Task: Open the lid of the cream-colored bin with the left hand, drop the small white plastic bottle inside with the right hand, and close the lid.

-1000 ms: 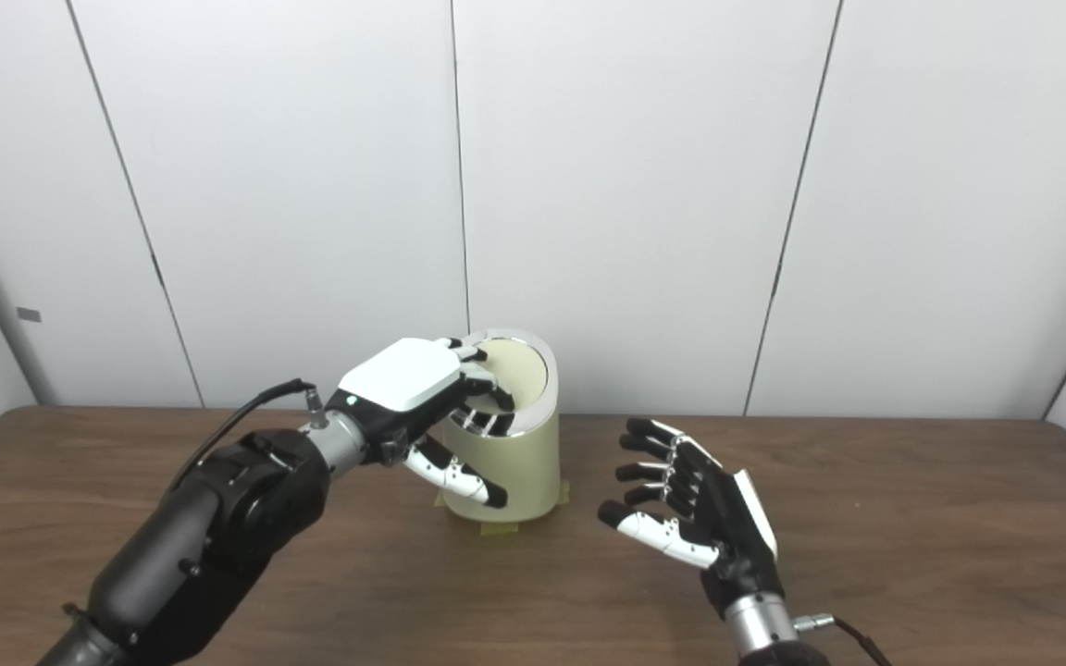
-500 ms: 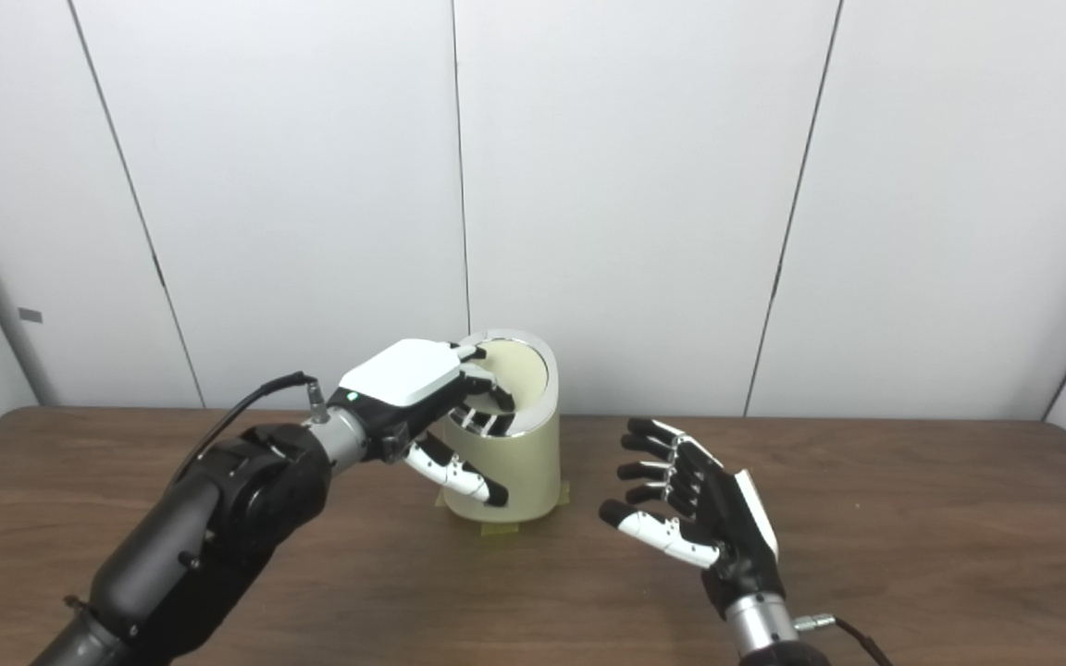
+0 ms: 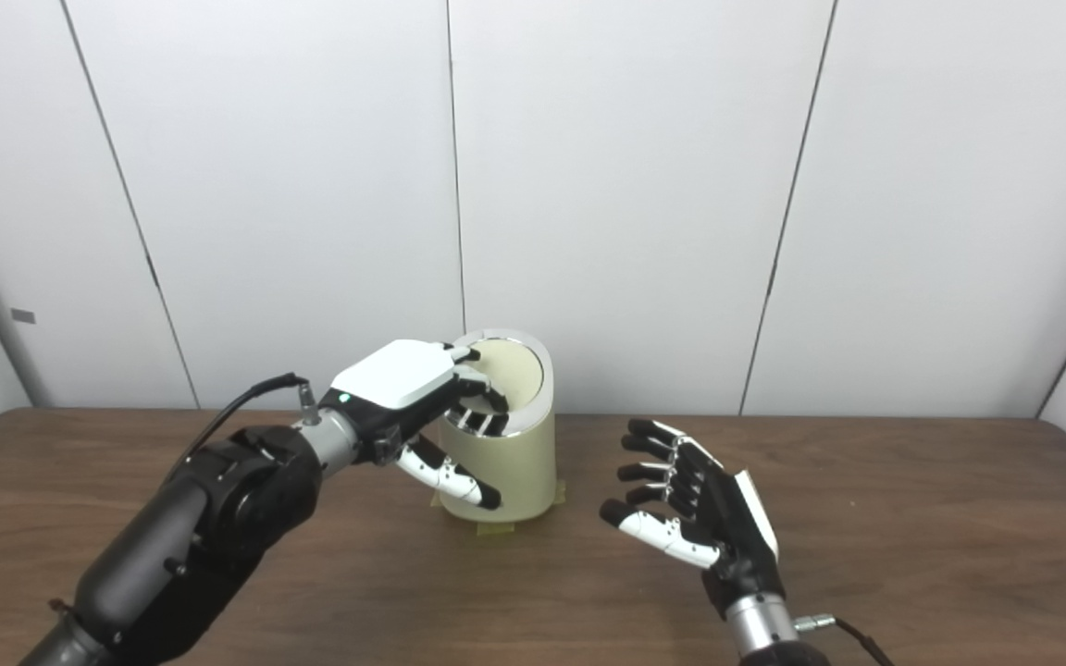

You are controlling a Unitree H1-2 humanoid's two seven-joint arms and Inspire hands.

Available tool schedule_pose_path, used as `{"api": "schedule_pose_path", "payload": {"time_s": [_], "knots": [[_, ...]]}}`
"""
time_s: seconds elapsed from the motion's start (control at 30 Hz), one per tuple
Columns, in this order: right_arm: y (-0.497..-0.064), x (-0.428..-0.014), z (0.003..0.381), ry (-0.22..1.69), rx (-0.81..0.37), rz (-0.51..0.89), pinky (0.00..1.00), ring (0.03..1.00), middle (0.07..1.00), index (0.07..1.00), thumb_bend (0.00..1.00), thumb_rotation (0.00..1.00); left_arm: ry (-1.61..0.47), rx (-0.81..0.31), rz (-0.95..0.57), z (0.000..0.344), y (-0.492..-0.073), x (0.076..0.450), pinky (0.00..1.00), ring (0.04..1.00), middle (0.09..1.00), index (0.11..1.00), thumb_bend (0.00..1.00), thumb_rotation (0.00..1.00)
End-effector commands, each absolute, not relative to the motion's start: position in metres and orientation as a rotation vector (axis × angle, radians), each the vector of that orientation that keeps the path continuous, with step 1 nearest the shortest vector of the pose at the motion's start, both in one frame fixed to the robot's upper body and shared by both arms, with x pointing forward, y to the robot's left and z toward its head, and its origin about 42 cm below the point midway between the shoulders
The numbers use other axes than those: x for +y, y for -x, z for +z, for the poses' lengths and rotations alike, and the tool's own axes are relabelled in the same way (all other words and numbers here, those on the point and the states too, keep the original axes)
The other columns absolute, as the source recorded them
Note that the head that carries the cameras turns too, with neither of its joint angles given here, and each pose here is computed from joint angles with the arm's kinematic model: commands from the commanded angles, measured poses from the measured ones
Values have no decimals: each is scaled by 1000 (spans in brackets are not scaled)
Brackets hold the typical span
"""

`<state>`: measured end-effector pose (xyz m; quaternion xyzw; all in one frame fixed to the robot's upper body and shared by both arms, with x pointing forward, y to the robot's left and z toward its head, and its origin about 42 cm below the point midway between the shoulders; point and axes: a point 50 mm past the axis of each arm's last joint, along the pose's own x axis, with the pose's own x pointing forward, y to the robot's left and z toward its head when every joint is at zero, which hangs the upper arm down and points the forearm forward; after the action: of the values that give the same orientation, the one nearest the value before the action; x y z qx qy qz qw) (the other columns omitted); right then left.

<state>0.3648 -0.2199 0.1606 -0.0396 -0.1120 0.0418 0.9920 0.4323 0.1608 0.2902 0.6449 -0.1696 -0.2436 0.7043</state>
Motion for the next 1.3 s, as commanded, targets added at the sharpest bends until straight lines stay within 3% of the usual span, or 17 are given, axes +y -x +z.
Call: {"api": "schedule_pose_path", "payload": {"time_s": [0.0, 0.1, 0.3, 0.53, 0.67, 0.7, 0.73, 0.8, 1.07, 1.27], "knots": [[-374, -219, 184, 78, -329, 83, 546, 648, 753, 761, 861, 331, -1434, -418, -490, 297, -430, 173, 1000, 959, 793, 785, 827, 436], [-374, -221, 184, 76, -327, 80, 547, 649, 752, 761, 868, 333, -1385, -511, -399, 306, -425, 179, 1000, 941, 786, 784, 823, 417], [-374, -222, 183, 84, -328, 80, 555, 659, 754, 767, 867, 338, -1337, -586, -292, 315, -419, 186, 1000, 963, 814, 822, 788, 407], [-373, -222, 182, 79, -326, 85, 566, 678, 765, 768, 872, 338, -1297, -594, -231, 310, -415, 194, 1000, 953, 834, 835, 750, 422], [-373, -222, 181, 79, -323, 78, 563, 678, 762, 769, 884, 343, -1168, -574, -173, 301, -408, 202, 988, 929, 835, 830, 740, 344], [-373, -222, 181, 81, -323, 77, 562, 676, 763, 770, 884, 345, -1129, -565, -162, 298, -407, 204, 876, 902, 835, 827, 731, 312], [-373, -223, 181, 77, -324, 76, 561, 676, 763, 771, 884, 346, -1052, -546, -149, 293, -403, 208, 837, 893, 835, 826, 728, 301], [-373, -223, 181, 70, -328, 76, 560, 672, 765, 775, 878, 339, -924, -519, -131, 284, -398, 213, 667, 813, 821, 808, 725, 241], [-374, -227, 177, 59, -344, 62, 564, 663, 770, 784, 865, 316, -323, -376, -11, 216, -367, 234, 627, 721, 757, 793, 709, 174], [-371, -230, 176, 46, -338, 57, 561, 663, 769, 783, 881, 308, -185, -317, 11, 186, -349, 241, 511, 633, 708, 785, 643, 201]]}}
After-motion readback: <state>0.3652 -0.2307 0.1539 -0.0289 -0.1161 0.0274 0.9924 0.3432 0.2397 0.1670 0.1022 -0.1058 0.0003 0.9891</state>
